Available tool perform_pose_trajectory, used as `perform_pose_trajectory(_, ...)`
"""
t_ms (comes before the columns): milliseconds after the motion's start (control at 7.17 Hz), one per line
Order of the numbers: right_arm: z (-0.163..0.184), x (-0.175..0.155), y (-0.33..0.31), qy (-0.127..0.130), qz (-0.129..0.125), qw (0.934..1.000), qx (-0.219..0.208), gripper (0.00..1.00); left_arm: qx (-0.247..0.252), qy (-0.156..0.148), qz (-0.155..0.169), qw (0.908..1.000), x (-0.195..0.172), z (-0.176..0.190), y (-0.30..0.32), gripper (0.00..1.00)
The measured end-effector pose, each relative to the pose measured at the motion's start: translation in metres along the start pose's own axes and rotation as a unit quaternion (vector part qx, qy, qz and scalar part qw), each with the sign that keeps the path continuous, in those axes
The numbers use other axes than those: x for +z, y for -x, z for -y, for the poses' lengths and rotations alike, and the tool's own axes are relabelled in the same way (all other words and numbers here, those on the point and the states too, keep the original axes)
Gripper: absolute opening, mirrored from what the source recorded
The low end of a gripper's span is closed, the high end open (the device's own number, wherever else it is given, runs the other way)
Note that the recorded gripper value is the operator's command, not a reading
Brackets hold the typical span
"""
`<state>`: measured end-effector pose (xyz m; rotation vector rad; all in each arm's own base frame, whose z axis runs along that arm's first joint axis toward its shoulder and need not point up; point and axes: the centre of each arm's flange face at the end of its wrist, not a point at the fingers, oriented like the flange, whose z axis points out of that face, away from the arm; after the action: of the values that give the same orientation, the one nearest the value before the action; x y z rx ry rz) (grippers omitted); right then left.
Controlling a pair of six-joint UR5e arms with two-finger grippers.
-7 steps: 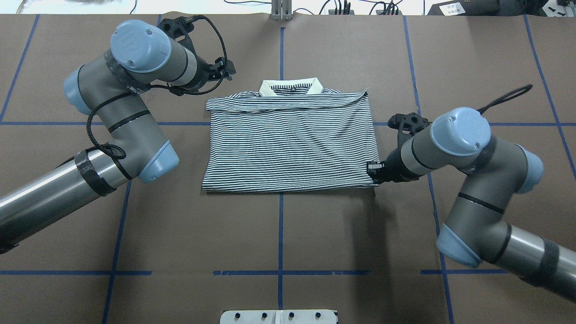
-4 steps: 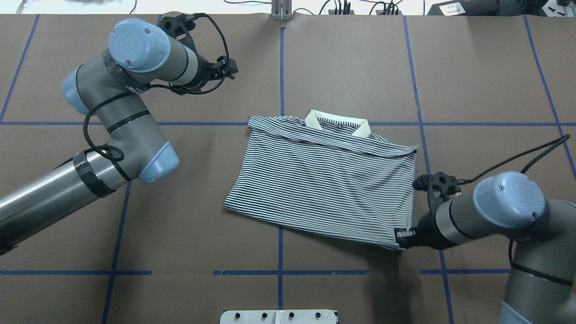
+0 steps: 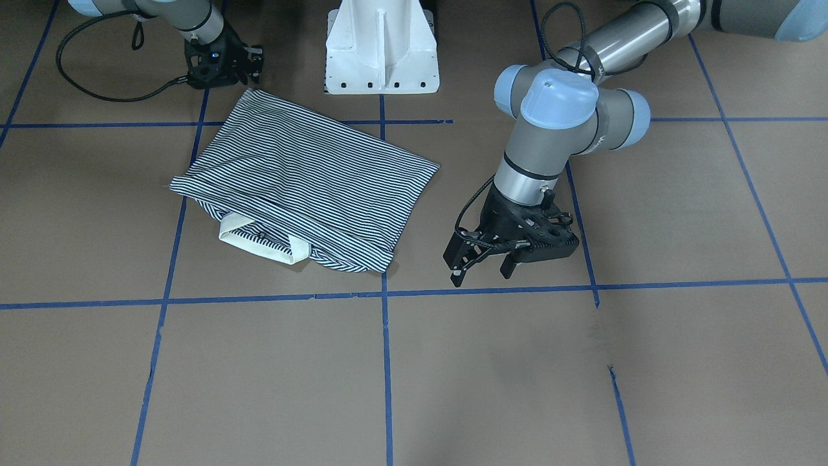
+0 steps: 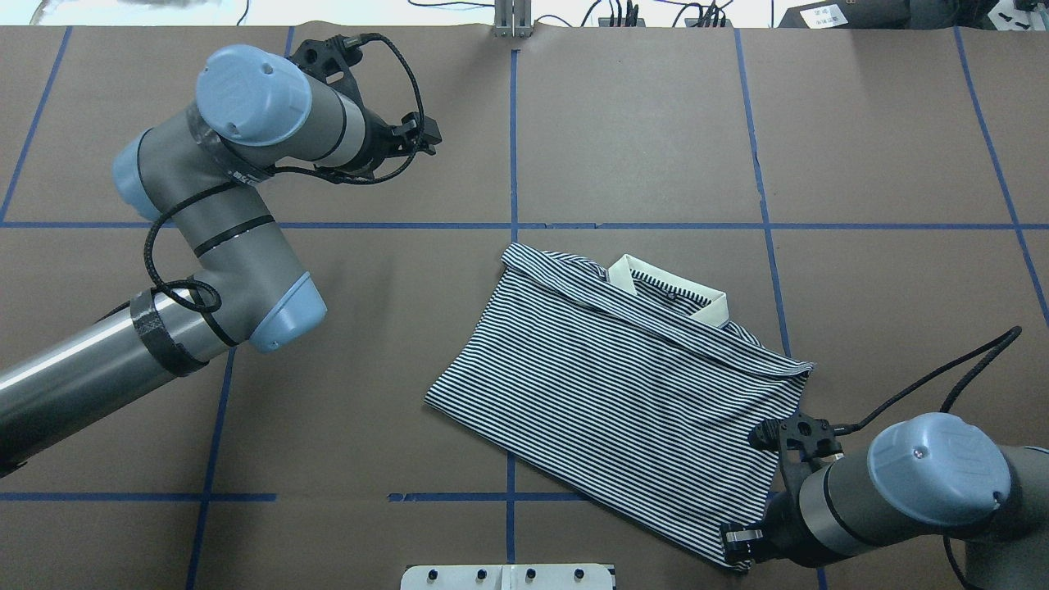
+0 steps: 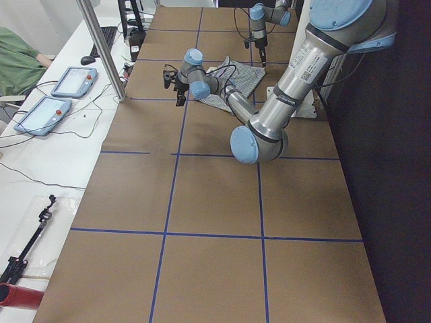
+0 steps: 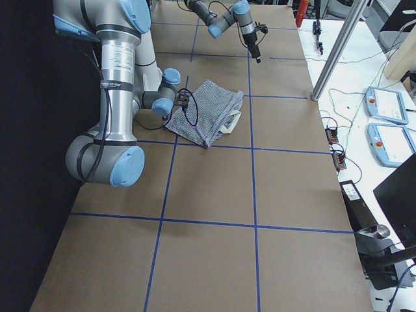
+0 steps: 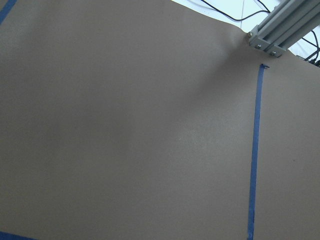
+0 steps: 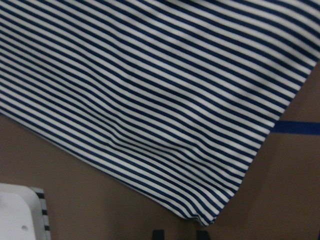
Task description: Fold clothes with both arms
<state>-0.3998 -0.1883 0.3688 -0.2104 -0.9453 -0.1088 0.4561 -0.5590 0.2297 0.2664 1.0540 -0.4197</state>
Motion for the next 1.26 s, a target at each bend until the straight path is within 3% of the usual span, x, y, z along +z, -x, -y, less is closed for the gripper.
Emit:
perform_pose_trajectory(279, 0.031, -0.044, 0.008, -0.049, 0.035, 0.9981, 0.018, 1.00, -0.032, 0.044, 0.026, 0.9982, -0.012, -0.071, -0.004, 1.00)
perform_pose_trajectory(558, 0.072, -0.091, 0.013, -0.106, 0.069, 0.9913, 0.038, 1.00, -0.105, 0.093, 0.074, 0.9873, -0.012, -0.165, -0.011, 1.00)
perform_pose_trajectory(698, 0.085, -0.108, 0.016, -0.126, 0.081, 0.9878, 0.043, 1.00, -0.133, 0.102, 0.093, 0.9814, -0.003, -0.208, -0.010, 0.99)
perform_pose_trajectory(837, 0.092, -0.117, 0.018, -0.137, 0.087, 0.9857, 0.045, 1.00, -0.147, 0.098, 0.106, 0.9786, 0.006, -0.232, -0.007, 0.98)
perform_pose_trajectory(1256, 0.096, -0.122, 0.020, -0.143, 0.092, 0.9844, 0.046, 1.00, -0.157, 0.088, 0.130, 0.9749, 0.014, -0.245, 0.007, 0.94)
